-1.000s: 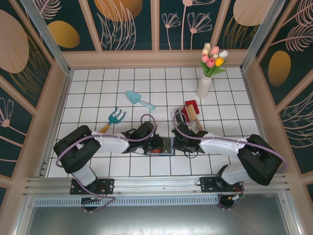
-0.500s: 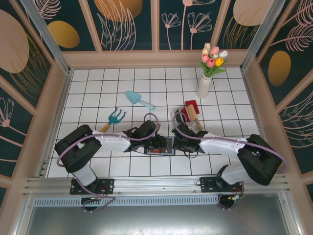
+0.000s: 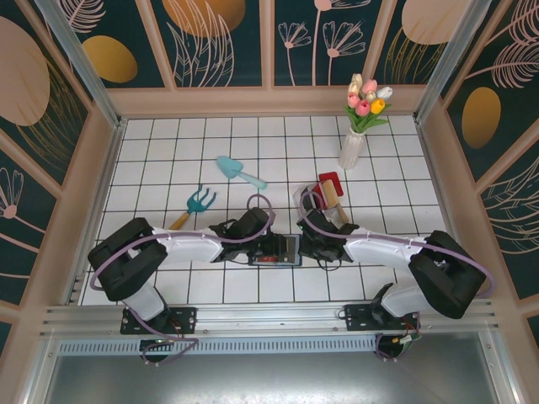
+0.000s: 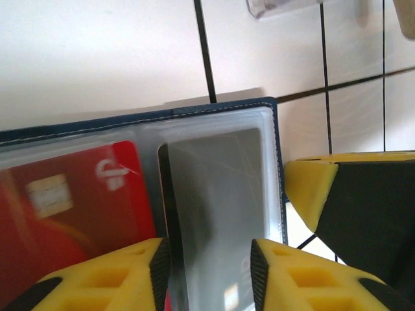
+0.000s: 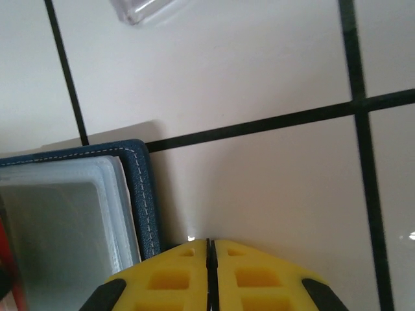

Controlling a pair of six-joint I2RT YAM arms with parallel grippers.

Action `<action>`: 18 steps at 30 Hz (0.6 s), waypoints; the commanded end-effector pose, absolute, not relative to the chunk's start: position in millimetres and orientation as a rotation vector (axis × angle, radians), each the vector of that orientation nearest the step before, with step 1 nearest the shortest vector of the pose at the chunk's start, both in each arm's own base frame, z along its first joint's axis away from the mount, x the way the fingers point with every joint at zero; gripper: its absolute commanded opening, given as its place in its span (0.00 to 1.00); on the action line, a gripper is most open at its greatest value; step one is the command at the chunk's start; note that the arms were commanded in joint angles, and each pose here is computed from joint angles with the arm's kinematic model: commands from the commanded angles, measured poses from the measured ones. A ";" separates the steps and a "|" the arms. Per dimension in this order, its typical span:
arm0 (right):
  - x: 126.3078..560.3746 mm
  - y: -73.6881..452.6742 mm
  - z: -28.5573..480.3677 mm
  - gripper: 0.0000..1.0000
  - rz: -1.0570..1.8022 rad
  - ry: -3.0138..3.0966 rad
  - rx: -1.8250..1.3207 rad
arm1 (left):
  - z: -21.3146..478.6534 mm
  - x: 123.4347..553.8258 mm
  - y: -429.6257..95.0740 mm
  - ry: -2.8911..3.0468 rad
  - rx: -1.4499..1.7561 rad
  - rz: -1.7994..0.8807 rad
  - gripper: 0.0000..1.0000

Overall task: Put the credit cards into the card holder
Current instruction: Insert the credit card into the card slot.

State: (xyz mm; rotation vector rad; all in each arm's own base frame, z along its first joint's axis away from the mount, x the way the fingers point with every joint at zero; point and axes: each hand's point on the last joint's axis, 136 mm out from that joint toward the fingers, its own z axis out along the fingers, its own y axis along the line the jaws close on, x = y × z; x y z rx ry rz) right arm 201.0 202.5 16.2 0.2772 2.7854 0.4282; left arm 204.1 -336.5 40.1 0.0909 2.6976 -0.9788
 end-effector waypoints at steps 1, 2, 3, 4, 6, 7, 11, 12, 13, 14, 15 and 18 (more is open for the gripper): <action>208.3 192.7 27.2 0.15 0.405 2.757 0.275 | 59.5 215.0 -323.2 2.635 0.073 -0.871 0.43; 209.9 191.6 30.6 0.16 0.410 2.748 0.274 | 62.8 216.1 -321.1 2.624 0.067 -0.863 0.45; 211.8 190.2 34.6 0.19 0.410 2.737 0.275 | 66.7 218.0 -318.4 2.609 0.060 -0.852 0.48; 213.7 189.5 38.9 0.25 0.416 2.725 0.276 | 69.9 219.3 -316.5 2.598 0.059 -0.842 0.50; 215.9 192.5 47.3 0.32 0.445 2.710 0.246 | 72.8 222.4 -310.3 2.587 0.052 -0.799 0.50; 217.1 192.4 51.1 0.32 0.445 2.703 0.242 | 73.3 224.0 -306.7 2.583 0.041 -0.776 0.50; 221.9 197.3 69.7 0.35 0.488 2.666 0.217 | 65.3 231.9 -282.4 2.605 -0.054 -0.641 0.54; 221.9 203.4 75.0 0.36 0.531 2.658 0.195 | 61.4 232.9 -276.6 2.619 -0.083 -0.618 0.55; 222.1 206.4 78.5 0.36 0.550 2.652 0.192 | 57.9 234.1 -271.7 2.628 -0.107 -0.606 0.55; 223.2 208.4 82.4 0.40 0.567 2.640 0.197 | 54.6 234.8 -268.1 2.638 -0.131 -0.611 0.56; 223.4 213.1 86.5 0.42 0.599 2.628 0.179 | 51.0 235.1 -264.7 2.646 -0.151 -0.615 0.58; 224.0 220.5 93.2 0.46 0.645 2.606 0.151 | 42.6 237.0 -256.2 2.666 -0.192 -0.617 0.59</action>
